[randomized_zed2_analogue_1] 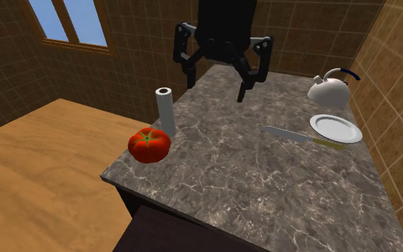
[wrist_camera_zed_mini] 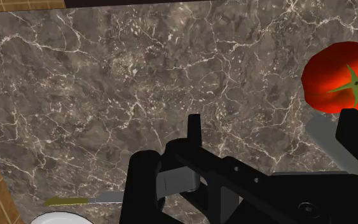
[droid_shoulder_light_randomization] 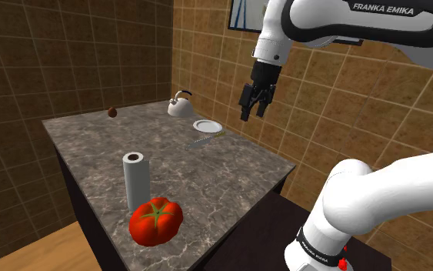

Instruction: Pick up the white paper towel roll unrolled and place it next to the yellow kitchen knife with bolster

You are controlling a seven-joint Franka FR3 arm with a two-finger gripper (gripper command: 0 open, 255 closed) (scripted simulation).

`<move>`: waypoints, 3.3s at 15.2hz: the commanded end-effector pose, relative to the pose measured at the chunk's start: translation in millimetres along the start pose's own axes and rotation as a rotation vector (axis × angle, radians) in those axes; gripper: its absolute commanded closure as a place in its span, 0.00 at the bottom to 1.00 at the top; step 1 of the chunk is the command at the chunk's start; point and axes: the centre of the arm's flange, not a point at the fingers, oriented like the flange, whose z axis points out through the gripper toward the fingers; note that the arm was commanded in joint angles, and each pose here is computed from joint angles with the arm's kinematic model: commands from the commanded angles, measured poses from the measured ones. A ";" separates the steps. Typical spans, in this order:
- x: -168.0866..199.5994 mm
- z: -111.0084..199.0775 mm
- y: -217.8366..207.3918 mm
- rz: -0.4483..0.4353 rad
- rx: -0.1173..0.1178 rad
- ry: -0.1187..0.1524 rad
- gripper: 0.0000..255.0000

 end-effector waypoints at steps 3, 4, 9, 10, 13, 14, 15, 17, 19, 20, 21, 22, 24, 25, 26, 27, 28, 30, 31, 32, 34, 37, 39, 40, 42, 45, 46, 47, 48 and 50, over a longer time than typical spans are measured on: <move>16.7 11.0 -18.0 -0.002 -0.004 -0.001 0.00; 25.1 16.6 -27.0 -0.003 -0.006 -0.001 0.00; 66.6 44.7 -71.9 -0.008 -0.017 -0.004 0.00; 74.9 50.4 -80.8 -0.010 -0.019 -0.004 0.00; 99.6 67.6 -107.7 -0.013 -0.025 -0.006 0.00; 107.9 73.4 -116.7 -0.014 -0.027 -0.006 0.00; 116.1 79.2 -125.6 -0.015 -0.029 -0.007 0.00; 132.5 90.9 -143.5 -0.017 -0.034 -0.008 0.00; 148.8 102.7 -161.4 -0.019 -0.038 -0.009 0.00; 156.9 108.6 -170.3 -0.020 -0.040 -0.009 0.00; 165.1 114.6 -179.2 -0.021 -0.042 -0.010 0.00; 173.2 120.5 -188.2 -0.022 -0.044 -0.010 0.00; 189.4 132.5 -206.0 -0.024 -0.048 -0.011 0.00; 197.5 138.6 -214.9 -0.025 -0.051 -0.012 0.00; 205.6 144.6 -223.8 -0.027 -0.053 -0.012 0.00; 213.6 150.7 -232.7 -0.028 -0.055 -0.013 0.00; 221.7 156.8 -241.6 -0.029 -0.057 -0.013 0.00; 237.7 169.1 -259.4 -0.031 -0.061 -0.014 0.00; 245.7 175.3 -268.3 -0.032 -0.063 -0.015 0.00; 246.9 176.1 -269.5 -0.032 -0.063 -0.015 0.00; 246.7 186.7 -268.9 -0.032 -0.063 -0.015 0.00; 246.5 202.5 -267.9 -0.032 -0.063 -0.015 0.00; 246.3 216.0 -267.0 -0.032 -0.063 -0.015 0.00; 246.3 216.0 -267.0 -0.032 -0.063 -0.015 0.00; 246.3 216.0 -267.0 -0.032 -0.063 -0.015 0.00; 246.3 216.0 -267.0 -0.032 -0.063 -0.015 0.00; 246.3 216.0 -267.0 -0.032 -0.063 -0.015 0.00; 246.3 216.0 -267.0 -0.032 -0.063 -0.015 0.00; 246.3 216.0 -267.0 -0.032 -0.063 -0.015 1.00; 246.3 216.0 -267.0 -0.032 -0.063 -0.015 1.00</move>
